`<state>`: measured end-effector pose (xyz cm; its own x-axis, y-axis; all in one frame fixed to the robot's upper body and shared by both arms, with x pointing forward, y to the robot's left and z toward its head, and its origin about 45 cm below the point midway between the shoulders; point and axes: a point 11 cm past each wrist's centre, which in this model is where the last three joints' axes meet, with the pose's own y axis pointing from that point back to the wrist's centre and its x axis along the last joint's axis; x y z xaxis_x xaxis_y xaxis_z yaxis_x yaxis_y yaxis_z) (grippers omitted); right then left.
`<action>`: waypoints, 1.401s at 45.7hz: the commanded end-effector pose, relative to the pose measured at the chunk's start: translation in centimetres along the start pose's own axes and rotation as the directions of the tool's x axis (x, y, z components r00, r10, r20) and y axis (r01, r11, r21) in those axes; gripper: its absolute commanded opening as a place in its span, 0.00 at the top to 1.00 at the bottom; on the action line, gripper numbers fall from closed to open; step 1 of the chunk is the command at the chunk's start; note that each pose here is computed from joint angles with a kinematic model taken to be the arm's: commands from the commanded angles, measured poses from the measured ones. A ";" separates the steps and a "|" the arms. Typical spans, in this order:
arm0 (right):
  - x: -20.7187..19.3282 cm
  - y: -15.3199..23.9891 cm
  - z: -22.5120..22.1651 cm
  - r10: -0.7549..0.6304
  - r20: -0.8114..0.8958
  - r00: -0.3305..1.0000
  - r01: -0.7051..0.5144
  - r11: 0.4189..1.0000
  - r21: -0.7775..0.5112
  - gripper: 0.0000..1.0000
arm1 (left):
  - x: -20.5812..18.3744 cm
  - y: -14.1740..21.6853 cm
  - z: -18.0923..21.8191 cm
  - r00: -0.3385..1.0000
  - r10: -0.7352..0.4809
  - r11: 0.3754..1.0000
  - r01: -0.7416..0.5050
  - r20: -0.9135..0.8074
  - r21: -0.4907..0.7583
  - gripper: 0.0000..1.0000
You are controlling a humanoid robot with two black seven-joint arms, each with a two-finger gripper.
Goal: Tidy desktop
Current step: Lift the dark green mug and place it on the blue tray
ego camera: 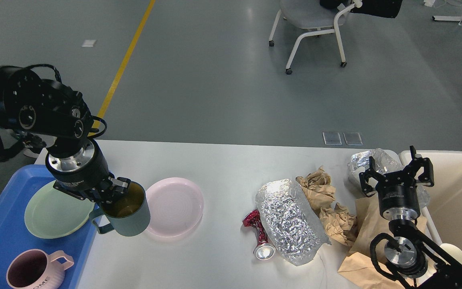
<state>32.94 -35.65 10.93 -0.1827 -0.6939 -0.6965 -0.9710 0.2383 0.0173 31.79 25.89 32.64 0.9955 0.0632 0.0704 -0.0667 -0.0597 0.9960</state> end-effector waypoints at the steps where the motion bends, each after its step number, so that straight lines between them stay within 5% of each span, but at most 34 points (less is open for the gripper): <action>1: 0.0 0.0 0.0 0.000 0.000 1.000 0.000 1.000 0.000 0.00 | 0.2 5.3 -0.6 0.999 0.038 0.999 -0.039 -0.025 -0.026 1.00; 16: 0.0 0.0 0.0 0.000 0.000 1.000 0.000 1.000 0.000 0.00 | 0.1 7.3 -2.5 0.994 0.034 0.995 -0.044 -0.106 -0.091 1.00; 27: 0.0 0.0 0.0 0.000 0.000 1.000 0.000 1.000 0.000 0.00 | 0.2 6.7 -11.6 0.938 0.057 0.992 -0.091 -0.343 -0.084 1.00; 46: -0.1 0.0 0.0 -0.001 0.001 1.000 0.001 1.000 0.000 0.00 | -4.3 -2.4 -28.4 0.788 0.011 1.000 -0.011 -0.616 0.004 1.00; 64: 0.0 0.0 0.0 0.000 0.000 1.000 0.000 1.000 0.000 0.00 | -7.5 -8.6 -33.7 0.700 0.013 1.000 0.011 -0.715 0.028 1.00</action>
<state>32.95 -35.63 10.95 -0.1817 -0.6936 -0.6971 -0.9712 0.2378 0.0166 23.09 58.49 26.72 0.6649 0.7413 0.0917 -0.0587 -0.0704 0.9958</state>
